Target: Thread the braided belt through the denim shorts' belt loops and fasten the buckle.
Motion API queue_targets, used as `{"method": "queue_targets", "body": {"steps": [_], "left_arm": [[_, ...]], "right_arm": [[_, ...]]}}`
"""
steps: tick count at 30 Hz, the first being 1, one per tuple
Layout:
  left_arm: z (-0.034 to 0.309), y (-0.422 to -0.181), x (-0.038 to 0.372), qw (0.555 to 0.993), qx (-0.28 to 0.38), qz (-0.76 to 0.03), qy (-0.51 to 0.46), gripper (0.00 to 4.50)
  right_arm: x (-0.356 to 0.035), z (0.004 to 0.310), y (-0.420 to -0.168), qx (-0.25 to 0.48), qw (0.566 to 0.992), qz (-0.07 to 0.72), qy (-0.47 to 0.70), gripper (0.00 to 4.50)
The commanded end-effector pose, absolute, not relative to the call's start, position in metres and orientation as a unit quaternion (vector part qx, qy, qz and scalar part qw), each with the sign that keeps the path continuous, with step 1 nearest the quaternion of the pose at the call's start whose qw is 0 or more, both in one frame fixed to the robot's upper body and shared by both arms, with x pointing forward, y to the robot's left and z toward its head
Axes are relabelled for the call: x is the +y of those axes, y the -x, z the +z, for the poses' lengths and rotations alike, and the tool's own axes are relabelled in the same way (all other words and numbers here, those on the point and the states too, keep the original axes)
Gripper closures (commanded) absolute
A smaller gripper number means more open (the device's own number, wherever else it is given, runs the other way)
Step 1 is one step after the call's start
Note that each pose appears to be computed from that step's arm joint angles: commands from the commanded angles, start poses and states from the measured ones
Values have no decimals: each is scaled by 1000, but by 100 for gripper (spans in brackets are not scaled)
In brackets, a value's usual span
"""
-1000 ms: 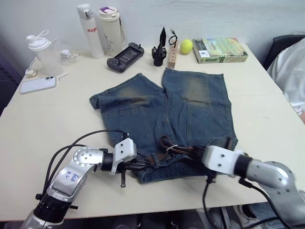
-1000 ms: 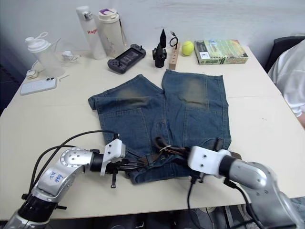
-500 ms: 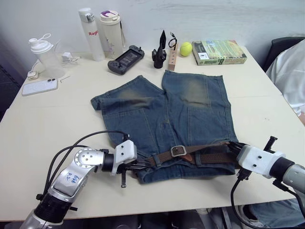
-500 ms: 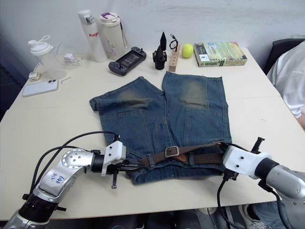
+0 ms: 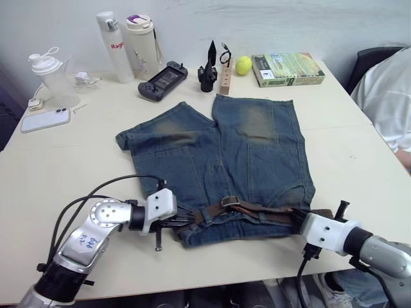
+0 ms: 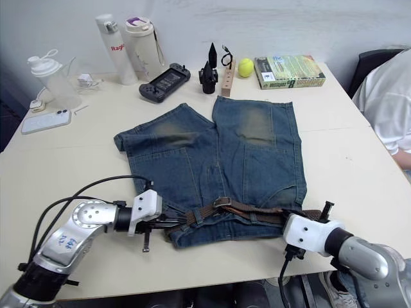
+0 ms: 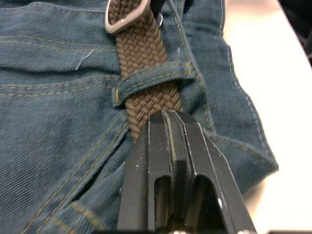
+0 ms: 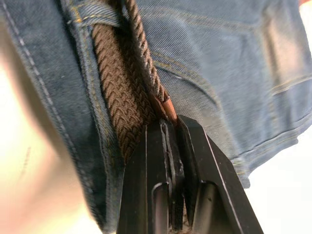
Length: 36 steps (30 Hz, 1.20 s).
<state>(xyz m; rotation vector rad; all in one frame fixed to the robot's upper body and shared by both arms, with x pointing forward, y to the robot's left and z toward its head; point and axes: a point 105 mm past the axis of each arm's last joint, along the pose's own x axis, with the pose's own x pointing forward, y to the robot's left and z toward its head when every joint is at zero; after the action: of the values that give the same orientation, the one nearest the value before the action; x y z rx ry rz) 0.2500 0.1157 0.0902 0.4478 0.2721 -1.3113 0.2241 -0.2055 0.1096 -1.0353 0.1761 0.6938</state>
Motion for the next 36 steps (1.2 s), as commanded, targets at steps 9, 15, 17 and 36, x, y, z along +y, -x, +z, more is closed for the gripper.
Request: {"method": "queue_targets", "body": {"steps": [9,15,17,36], "left_arm": [[102,-265,154,795,129,-558,-201,450],[136,-257,162,804,106,-572,-124,450],[140,-252,164,796,113,-583,-112,450],[142,-224,133,766,108,-629,-76,450]], "right_arm": [[-184,116,-233,60,833,318,449,354],[-190,134,-225,86,849,340,394,97],[-187,145,-223,75,851,356,379,6],[-143,134,-215,60,858,427,279,6]]}}
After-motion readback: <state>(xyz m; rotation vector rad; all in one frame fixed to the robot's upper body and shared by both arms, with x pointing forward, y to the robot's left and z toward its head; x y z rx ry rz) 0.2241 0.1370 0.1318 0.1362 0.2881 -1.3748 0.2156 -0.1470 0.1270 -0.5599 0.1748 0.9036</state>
